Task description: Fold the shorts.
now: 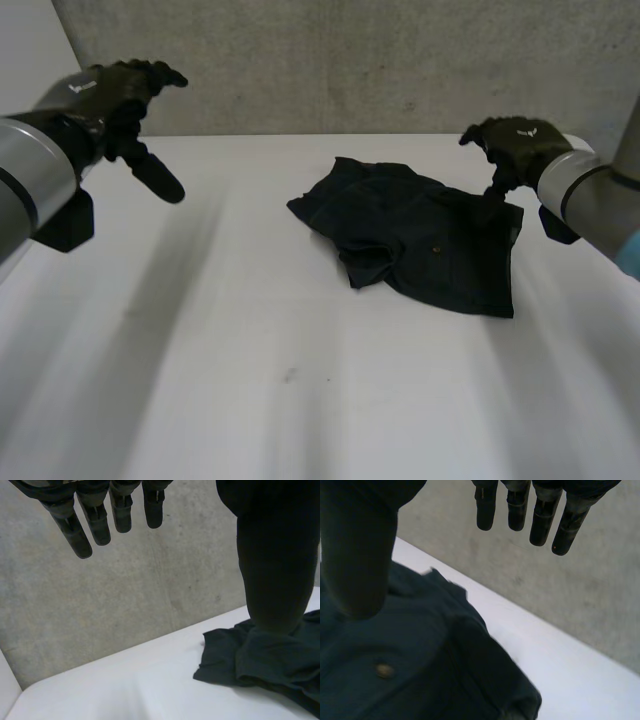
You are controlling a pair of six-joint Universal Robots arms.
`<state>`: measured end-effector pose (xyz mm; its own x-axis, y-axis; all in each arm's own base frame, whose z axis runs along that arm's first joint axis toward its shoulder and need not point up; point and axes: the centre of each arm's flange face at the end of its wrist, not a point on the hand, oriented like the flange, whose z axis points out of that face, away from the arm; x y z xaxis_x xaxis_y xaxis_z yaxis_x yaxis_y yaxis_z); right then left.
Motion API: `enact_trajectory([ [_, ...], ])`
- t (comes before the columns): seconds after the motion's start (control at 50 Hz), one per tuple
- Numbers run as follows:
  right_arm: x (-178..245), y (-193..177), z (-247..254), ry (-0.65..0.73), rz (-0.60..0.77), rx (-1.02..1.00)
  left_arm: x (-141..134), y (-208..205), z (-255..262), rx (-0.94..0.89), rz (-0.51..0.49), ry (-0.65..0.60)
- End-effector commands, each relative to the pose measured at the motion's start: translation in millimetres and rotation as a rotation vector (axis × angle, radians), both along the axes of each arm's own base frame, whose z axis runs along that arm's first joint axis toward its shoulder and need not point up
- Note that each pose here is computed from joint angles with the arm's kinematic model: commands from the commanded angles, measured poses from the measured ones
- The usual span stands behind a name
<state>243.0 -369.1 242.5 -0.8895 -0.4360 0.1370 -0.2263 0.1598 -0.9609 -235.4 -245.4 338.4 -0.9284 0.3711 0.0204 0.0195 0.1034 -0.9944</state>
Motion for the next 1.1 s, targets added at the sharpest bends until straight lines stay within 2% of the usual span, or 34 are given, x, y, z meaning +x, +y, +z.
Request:
enact_trajectory([
  [0.02, -13.0, -59.1, -70.3, -0.113, -0.094, 0.050, -4.2, 3.9, -30.0, 0.002, -0.017, -0.001],
  [0.18, -11.9, -76.0, -111.3, -0.120, -0.105, 0.052, -7.1, 5.8, -64.1, 0.016, -0.027, -0.005],
  [0.28, -4.2, -73.5, -108.4, -0.118, -0.074, 0.037, -12.8, -1.3, -73.2, -0.011, -0.035, 0.019],
  [0.36, -1.0, -64.1, -90.1, -0.056, -0.033, 0.002, -22.3, -15.8, -83.8, -0.022, -0.044, 0.025],
  [0.46, 14.8, -11.4, -45.6, 0.074, 0.104, -0.095, -53.1, -35.5, -96.5, -0.009, -0.094, 0.044],
  [0.54, 19.6, 24.1, -18.1, 0.117, 0.164, -0.184, -79.1, -45.8, -108.8, 0.034, -0.135, 0.073],
  [0.76, 28.8, 104.0, 1.7, 0.134, 0.285, -0.216, -121.5, -61.1, -148.2, 0.265, -0.168, 0.100],
  [0.9, 24.7, 136.7, 10.5, 0.177, 0.355, -0.291, -133.2, -74.8, -170.2, 0.277, -0.160, 0.091],
  [1.1, 16.8, 139.6, 21.0, 0.176, 0.319, -0.349, -121.2, -89.1, -187.9, 0.281, -0.046, 0.040],
])
